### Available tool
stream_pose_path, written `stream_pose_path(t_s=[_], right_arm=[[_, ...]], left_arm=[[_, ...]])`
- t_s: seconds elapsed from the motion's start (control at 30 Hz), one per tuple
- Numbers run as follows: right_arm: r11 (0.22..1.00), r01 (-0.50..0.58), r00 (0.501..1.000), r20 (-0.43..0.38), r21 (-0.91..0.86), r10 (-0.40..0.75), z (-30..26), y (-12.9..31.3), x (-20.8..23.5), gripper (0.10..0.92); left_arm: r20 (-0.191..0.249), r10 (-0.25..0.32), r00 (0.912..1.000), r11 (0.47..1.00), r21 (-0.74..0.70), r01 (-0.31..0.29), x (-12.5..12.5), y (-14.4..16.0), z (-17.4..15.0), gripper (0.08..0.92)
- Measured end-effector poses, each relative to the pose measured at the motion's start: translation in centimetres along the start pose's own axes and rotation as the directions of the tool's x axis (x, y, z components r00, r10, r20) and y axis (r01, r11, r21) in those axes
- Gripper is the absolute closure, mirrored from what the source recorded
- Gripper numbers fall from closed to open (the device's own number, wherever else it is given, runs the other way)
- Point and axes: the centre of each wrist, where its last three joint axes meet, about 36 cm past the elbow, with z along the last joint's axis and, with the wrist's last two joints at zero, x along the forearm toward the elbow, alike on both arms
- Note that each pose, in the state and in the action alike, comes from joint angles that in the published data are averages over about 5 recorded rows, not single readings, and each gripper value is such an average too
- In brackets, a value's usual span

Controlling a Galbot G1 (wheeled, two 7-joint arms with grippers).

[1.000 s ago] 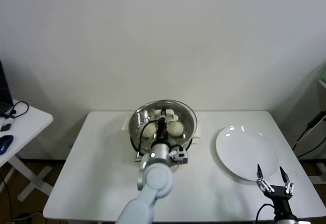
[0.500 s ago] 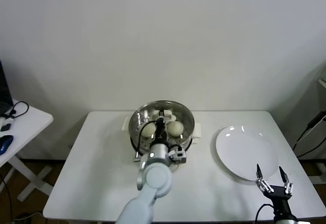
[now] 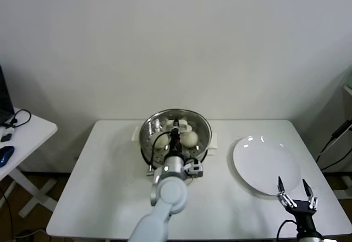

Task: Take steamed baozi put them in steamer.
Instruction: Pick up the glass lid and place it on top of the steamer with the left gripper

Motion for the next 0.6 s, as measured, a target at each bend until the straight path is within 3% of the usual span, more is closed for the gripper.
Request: stream_pose_path(t_s=[0.6], right_arm=[[1.0,0.006,1.0,0.004,-0.004,-0.006,-0.09,0.18,0.02,0.2]], left_arm=[[-0.007,-0.013,0.9999,1.0,-0.023,0.013,-0.27,-1.07,0.9,0.861]])
